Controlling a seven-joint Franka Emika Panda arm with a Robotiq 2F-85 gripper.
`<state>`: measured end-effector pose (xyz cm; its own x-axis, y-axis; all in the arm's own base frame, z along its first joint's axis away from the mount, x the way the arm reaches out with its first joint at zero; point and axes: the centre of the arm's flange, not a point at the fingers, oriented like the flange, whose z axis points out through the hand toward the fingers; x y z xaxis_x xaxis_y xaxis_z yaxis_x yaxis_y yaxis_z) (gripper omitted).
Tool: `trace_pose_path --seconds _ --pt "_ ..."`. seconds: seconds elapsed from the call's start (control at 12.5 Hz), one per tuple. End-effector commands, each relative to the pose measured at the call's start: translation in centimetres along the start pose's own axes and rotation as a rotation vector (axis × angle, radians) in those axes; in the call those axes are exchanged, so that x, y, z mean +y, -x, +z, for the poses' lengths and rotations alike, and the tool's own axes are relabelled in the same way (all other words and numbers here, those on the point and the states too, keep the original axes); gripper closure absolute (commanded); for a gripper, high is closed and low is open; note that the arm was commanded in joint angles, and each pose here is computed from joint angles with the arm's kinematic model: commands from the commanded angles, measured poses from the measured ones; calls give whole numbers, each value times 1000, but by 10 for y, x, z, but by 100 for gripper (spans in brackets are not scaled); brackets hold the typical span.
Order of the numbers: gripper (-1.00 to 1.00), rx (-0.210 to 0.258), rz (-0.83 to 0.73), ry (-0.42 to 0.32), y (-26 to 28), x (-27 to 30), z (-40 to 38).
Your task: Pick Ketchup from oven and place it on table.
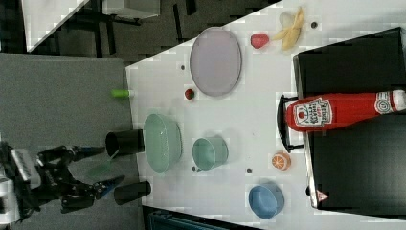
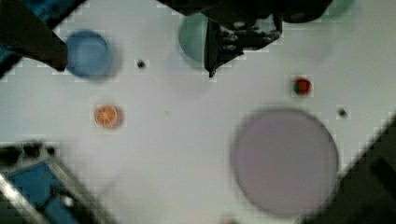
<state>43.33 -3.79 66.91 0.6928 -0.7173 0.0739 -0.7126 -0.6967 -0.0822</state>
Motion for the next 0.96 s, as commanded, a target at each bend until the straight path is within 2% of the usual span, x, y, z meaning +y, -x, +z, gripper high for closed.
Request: trace_pose_path --seconds 0.08,0.4,0.64,0.96 --pt "-100 -61 187 33 -65 49 52" --pt "-100 -6 348 -13 -133 107 78" --pt "-100 11 449 1 -172 148 109" --pt "-100 73 551 39 -219 189 156"
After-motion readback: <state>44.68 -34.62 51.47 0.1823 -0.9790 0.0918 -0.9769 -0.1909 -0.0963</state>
